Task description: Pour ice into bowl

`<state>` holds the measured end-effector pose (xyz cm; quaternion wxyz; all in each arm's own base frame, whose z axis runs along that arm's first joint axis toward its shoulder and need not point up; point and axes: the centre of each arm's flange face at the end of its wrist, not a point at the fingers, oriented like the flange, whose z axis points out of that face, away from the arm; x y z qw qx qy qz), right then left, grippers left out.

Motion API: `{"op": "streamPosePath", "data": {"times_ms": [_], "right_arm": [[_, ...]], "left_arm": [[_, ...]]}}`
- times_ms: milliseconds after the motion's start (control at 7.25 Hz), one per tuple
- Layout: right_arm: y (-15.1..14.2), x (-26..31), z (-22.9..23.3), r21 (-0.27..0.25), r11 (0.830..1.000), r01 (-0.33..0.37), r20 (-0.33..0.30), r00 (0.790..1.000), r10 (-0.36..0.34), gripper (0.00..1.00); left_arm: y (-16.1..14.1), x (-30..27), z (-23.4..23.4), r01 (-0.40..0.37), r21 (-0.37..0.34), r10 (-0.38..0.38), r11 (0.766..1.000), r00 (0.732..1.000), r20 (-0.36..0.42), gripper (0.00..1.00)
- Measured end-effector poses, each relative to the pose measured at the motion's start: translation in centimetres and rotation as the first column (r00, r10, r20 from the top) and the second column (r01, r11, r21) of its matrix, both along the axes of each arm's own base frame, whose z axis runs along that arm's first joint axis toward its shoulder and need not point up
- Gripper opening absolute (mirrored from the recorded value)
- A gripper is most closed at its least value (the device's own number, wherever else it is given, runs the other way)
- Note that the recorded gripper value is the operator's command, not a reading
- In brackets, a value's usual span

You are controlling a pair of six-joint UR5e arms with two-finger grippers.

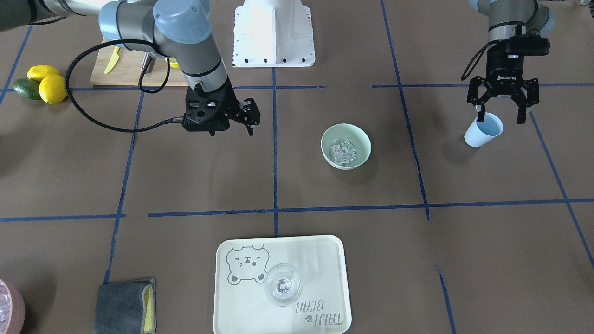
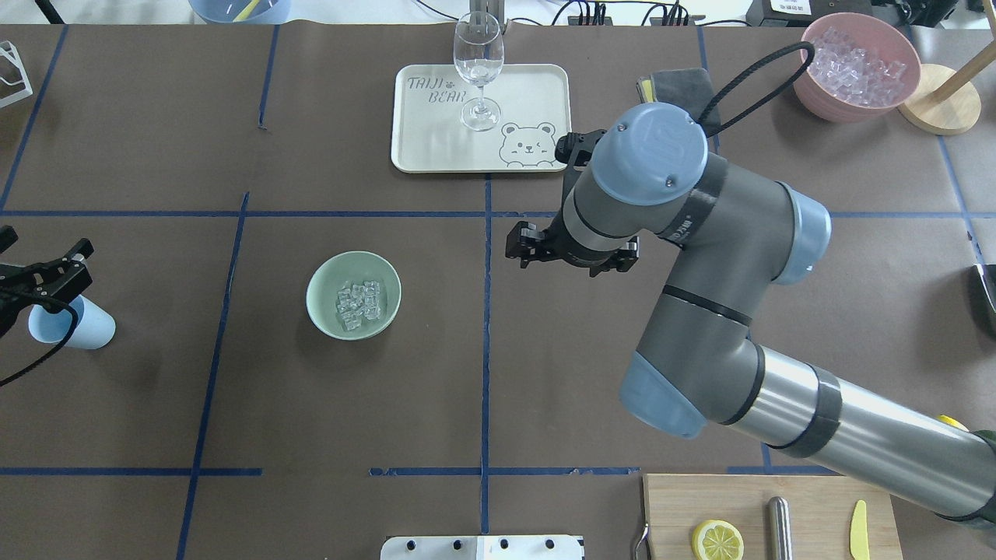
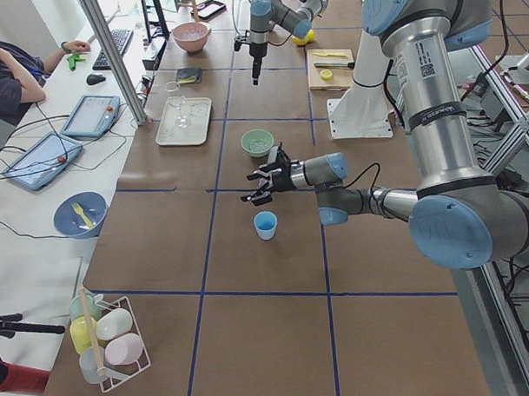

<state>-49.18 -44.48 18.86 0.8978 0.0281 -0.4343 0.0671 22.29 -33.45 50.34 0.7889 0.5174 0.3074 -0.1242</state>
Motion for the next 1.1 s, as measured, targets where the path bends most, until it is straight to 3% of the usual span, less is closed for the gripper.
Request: {"op": "streamPosePath", "data": {"times_ms": [414, 690, 1103], "right_arm": [[-1.4, -6.1, -4.4, -0.01, 1.0, 0.009, 0.004, 1.0, -0.009, 1.0], [-2.9, -11.6, -6.0, 0.022, 1.0, 0.006, 0.025, 1.0, -0.006, 1.0], [-0.7, -17.3, -8.1, 0.06, 0.998, 0.026, 0.047, 0.998, -0.029, 1.0]], "left_arm": [[-4.9, -3.3, -3.3, 0.004, -0.096, 0.019, 0.995, 0.971, 0.237, 1.0], [-7.0, -5.8, -3.5, -0.065, -0.157, 0.11, 0.985, 0.949, 0.296, 1.0], [-10.4, -9.5, -4.3, -0.139, -0.231, 0.21, 0.963, 0.925, 0.318, 1.0]]}}
